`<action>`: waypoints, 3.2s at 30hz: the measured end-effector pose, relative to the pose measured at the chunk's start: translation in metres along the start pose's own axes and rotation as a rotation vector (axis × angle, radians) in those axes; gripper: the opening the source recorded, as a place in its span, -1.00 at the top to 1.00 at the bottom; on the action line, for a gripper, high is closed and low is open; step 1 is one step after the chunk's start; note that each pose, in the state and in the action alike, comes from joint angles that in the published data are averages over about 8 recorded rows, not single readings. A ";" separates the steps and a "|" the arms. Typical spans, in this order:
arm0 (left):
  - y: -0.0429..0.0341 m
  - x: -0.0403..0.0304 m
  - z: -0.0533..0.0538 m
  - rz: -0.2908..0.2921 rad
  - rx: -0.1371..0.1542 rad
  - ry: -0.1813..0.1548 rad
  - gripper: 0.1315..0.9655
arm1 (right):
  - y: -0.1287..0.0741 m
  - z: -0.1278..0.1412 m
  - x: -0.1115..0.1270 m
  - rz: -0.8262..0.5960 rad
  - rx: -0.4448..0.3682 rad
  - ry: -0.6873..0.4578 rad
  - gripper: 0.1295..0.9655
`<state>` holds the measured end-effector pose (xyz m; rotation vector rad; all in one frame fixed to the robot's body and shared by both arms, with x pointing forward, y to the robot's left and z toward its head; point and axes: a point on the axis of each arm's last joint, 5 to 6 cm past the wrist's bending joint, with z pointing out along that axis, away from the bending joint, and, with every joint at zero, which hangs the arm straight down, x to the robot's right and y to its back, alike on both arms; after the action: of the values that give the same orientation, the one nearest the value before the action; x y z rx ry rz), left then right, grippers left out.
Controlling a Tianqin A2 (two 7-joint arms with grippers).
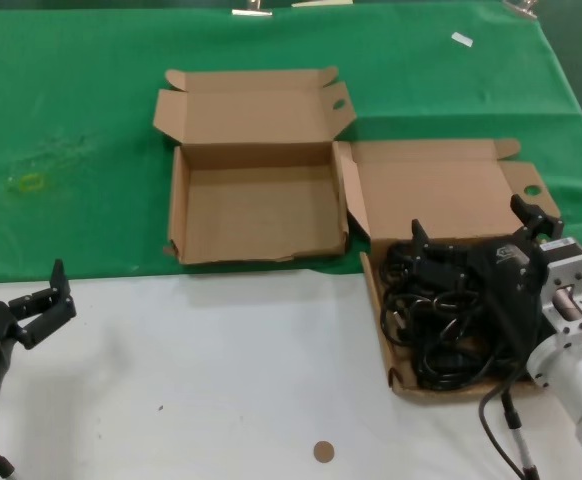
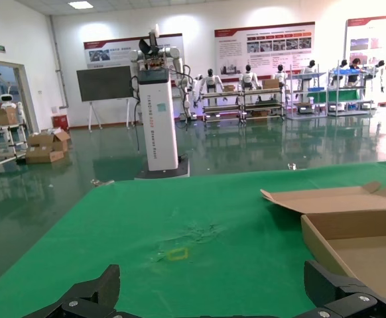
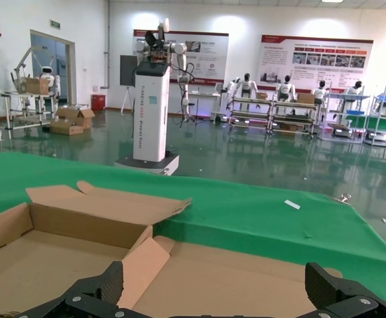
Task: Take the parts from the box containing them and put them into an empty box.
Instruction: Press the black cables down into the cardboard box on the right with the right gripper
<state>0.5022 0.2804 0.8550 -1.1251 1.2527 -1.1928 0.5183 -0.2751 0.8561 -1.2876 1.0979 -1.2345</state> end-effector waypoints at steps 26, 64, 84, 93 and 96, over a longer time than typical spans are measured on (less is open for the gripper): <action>0.0000 0.0000 0.000 0.000 0.000 0.000 -0.80 | 0.002 -0.002 0.000 -0.001 -0.009 0.002 -1.00; 0.0000 0.0000 0.000 0.000 0.000 0.000 0.67 | -0.058 -0.003 0.087 -0.514 -0.161 -0.337 -1.00; 0.0000 0.0000 0.000 0.000 0.000 0.000 0.97 | -0.114 0.009 0.134 -0.806 -0.244 -0.597 -1.00; 0.0000 0.0000 0.000 -0.001 0.000 0.000 0.97 | -0.116 0.009 0.138 -0.850 -0.295 -0.713 -1.00; 0.0000 0.0000 0.000 0.000 0.000 0.000 0.97 | -0.115 0.008 0.138 -0.864 -0.308 -0.760 -1.00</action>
<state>0.5022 0.2804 0.8550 -1.1253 1.2526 -1.1930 0.5325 -0.4011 0.9831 -2.3475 0.1443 -0.9854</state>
